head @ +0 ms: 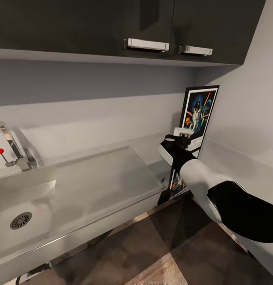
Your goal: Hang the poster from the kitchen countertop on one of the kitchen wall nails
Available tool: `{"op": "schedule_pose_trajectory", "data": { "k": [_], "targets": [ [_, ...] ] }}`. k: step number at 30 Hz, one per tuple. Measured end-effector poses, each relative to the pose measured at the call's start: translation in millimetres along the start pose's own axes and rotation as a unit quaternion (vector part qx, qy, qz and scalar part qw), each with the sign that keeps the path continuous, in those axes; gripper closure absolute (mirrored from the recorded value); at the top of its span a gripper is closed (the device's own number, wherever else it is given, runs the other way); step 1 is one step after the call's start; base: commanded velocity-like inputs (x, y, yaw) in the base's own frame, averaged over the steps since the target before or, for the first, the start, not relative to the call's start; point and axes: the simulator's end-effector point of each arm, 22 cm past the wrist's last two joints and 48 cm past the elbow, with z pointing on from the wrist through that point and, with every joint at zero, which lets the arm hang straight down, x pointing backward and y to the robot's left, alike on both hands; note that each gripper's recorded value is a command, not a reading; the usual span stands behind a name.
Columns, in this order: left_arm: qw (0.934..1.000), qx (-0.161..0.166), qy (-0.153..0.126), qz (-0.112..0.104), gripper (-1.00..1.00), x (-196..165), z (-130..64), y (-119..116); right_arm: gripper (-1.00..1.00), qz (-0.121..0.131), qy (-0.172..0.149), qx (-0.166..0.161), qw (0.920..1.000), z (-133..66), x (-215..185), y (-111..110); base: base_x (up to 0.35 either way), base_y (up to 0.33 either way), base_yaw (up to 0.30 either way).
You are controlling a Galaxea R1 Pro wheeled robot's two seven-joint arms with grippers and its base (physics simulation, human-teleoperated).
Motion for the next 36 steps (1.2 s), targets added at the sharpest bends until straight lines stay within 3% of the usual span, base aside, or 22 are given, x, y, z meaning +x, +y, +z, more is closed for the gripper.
{"op": "schedule_pose_trajectory", "data": {
  "k": [36],
  "targets": [
    [0.9996, -0.015, 0.024, 0.002, -1.00, 17.3, -3.0, 10.9, -1.00, -0.009, 0.035, 0.007, 0.9993, 22.6, 44.8, 3.3, 0.000, 0.000, 0.000]
  ]
}}
